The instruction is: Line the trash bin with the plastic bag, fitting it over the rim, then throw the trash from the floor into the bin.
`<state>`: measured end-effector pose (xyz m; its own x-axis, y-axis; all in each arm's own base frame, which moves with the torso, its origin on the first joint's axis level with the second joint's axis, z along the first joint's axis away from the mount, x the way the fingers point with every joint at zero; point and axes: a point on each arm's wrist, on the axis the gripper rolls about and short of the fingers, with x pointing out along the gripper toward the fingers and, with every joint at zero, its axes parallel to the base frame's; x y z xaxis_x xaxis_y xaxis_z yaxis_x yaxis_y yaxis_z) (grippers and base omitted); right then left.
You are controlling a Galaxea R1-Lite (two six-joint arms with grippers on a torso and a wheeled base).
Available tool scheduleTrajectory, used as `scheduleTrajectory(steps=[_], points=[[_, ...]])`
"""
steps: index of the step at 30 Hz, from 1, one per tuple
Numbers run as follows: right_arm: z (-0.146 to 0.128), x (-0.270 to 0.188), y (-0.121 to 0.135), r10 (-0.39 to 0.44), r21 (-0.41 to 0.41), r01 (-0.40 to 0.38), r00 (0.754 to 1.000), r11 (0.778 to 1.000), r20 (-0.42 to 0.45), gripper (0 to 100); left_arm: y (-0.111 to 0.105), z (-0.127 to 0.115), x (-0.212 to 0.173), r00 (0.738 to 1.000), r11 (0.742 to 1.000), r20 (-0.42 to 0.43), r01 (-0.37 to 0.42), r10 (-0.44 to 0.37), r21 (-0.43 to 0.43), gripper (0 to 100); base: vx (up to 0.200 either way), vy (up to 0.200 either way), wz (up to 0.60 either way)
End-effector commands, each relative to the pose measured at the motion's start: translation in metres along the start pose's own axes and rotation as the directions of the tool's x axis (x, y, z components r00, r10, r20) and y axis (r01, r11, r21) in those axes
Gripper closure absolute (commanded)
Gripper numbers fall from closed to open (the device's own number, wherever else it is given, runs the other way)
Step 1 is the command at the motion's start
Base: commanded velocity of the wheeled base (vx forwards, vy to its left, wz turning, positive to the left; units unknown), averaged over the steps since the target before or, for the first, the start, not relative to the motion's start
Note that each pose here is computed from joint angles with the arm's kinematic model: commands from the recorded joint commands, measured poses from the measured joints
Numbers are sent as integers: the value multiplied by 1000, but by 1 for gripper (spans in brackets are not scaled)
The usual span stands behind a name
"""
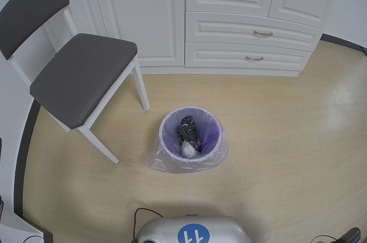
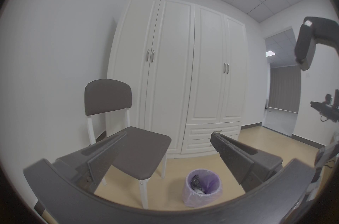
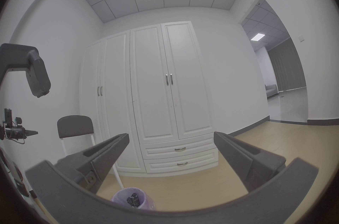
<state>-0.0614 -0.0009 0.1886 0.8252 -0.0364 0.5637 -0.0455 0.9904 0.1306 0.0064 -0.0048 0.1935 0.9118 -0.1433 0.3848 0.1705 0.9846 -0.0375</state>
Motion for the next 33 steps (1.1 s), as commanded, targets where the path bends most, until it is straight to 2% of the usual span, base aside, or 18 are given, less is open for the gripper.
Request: scheduleTrajectory(steps=[1,5,14,23,27,33], points=[[-1,-11,-1,3,2,-3,999,1000,39,0,-5,5,-19,995,998,70,69,-68,-7,0,0,0,0],[0,-11,-1,-32,5,32,998,999,45,0,-6,10,-25,995,997,67,73,-72,-8,0,0,0,0],[12,-12,0,-35,3,35,995,999,91,0,-10,25,-39,991,997,106,78,-79,9,0,0,0,0],[24,-14,1,-75,9,74,987,997,142,0,-14,17,-64,988,996,128,79,-85,50,0,0,0,0],[29,-15,0,-102,15,101,981,995,166,0,-13,13,-74,985,992,134,105,-113,68,0,0,0,0],[35,-16,1,-111,7,112,967,994,231,0,-12,12,-74,988,995,135,58,-68,77,0,0,0,0]])
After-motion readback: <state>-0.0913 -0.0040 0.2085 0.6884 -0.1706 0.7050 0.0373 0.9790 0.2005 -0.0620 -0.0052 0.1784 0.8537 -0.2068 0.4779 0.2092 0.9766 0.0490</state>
